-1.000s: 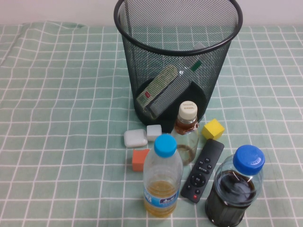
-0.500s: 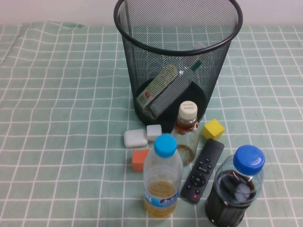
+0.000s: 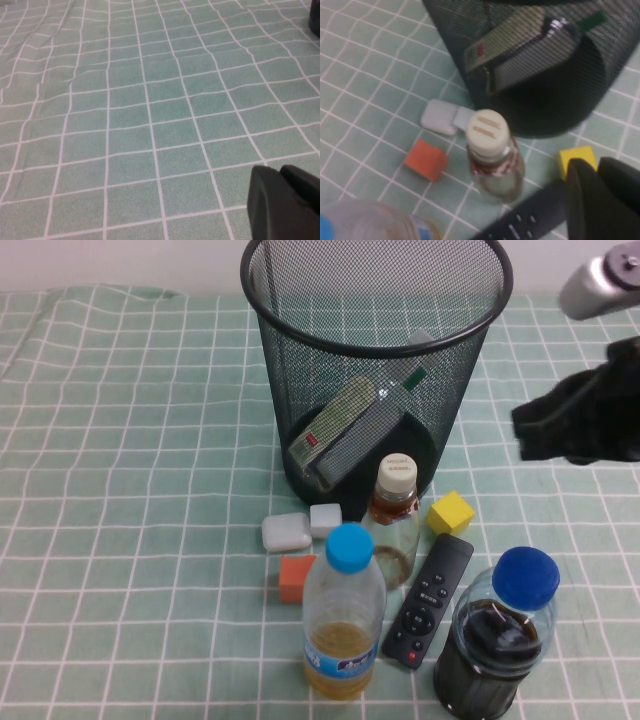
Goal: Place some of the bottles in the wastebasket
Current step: Pick up a bottle from the table with right arm
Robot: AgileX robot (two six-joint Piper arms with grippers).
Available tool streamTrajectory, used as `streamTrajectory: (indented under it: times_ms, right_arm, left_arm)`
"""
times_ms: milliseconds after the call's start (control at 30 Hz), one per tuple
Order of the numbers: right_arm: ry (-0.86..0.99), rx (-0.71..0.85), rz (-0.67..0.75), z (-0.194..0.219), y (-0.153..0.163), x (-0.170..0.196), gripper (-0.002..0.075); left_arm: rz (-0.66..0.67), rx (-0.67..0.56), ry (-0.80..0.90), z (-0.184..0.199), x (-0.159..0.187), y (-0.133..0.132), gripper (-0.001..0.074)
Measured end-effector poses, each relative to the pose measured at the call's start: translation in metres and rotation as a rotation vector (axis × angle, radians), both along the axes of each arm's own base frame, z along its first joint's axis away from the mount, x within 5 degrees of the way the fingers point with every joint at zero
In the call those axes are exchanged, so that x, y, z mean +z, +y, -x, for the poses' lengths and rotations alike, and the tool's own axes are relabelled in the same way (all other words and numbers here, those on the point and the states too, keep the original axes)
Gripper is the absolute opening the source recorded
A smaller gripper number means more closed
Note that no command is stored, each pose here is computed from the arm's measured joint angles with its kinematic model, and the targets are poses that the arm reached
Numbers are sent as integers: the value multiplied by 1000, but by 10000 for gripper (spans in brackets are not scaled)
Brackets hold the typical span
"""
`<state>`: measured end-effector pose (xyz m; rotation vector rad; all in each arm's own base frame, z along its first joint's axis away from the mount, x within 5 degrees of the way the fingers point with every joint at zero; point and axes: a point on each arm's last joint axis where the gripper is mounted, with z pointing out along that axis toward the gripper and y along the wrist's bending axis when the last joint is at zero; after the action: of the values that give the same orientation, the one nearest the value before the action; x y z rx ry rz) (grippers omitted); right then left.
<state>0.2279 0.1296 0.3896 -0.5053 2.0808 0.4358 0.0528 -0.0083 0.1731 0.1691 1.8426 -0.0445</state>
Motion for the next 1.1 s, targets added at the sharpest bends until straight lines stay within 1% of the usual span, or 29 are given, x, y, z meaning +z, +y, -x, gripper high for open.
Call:
streamTrajectory:
  times_ms: [67,233,267,300,467,600,767,1100]
  right_arm:
    - [-23,21,-13,-3,10,-2,141]
    - [39,70,-30,-9,33,-17,416]
    - [53,77,-34,-9,36,-20,458]
    - [59,83,-33,-10,39,-22,483]
    - [86,103,-15,-16,52,-36,489]
    - [106,87,-49,-22,62,-45,489]
    - [108,60,-72,-28,65,-49,489]
    - [117,45,-42,-36,68,-59,489]
  left_arm:
    - [0,0,0,0,0,0,0]
    - [0,0,0,0,0,0,0]
    - [0,0,0,0,0,0,0]
    - [0,0,0,0,0,0,0]
    - [0,0,0,0,0,0,0]
    - [0,0,0,0,0,0,0]
    - [0,0,0,0,0,0,0]
    - [0,0,0,0,0,0,0]
